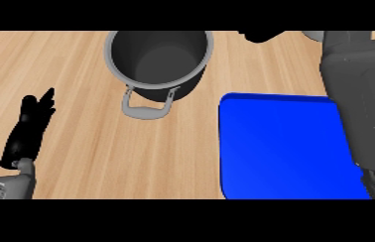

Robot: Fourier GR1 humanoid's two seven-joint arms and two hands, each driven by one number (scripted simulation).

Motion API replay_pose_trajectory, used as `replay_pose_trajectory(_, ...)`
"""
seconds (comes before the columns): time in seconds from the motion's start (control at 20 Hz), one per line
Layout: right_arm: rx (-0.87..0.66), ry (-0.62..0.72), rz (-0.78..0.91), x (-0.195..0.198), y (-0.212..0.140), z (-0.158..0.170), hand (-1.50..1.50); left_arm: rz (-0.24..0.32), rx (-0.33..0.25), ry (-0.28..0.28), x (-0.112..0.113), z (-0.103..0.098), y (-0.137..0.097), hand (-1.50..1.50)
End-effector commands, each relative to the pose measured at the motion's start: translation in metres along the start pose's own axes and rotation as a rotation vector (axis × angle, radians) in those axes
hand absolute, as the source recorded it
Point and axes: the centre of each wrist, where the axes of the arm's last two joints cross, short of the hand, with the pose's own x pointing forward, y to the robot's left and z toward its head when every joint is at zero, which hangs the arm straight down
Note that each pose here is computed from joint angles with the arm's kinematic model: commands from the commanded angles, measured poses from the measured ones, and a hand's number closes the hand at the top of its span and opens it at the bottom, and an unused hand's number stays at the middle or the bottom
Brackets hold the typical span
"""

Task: Pick the sweet potato from the tray and place it in the pot

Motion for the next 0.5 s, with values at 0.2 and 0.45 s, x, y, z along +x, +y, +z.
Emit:
replay_pose_trajectory(0.2, 0.123, 0.039, -0.023, 0.047, 0.057, -0.042, 1.5, 0.005, 0.012, -0.013, -0.002, -0.002, -0.002, 0.0)
replay_pose_trajectory(0.45, 0.254, 0.074, -0.007, 0.041, 0.101, -0.043, 1.5, 0.001, 0.011, -0.001, -0.001, -0.007, 0.011, 0.0)
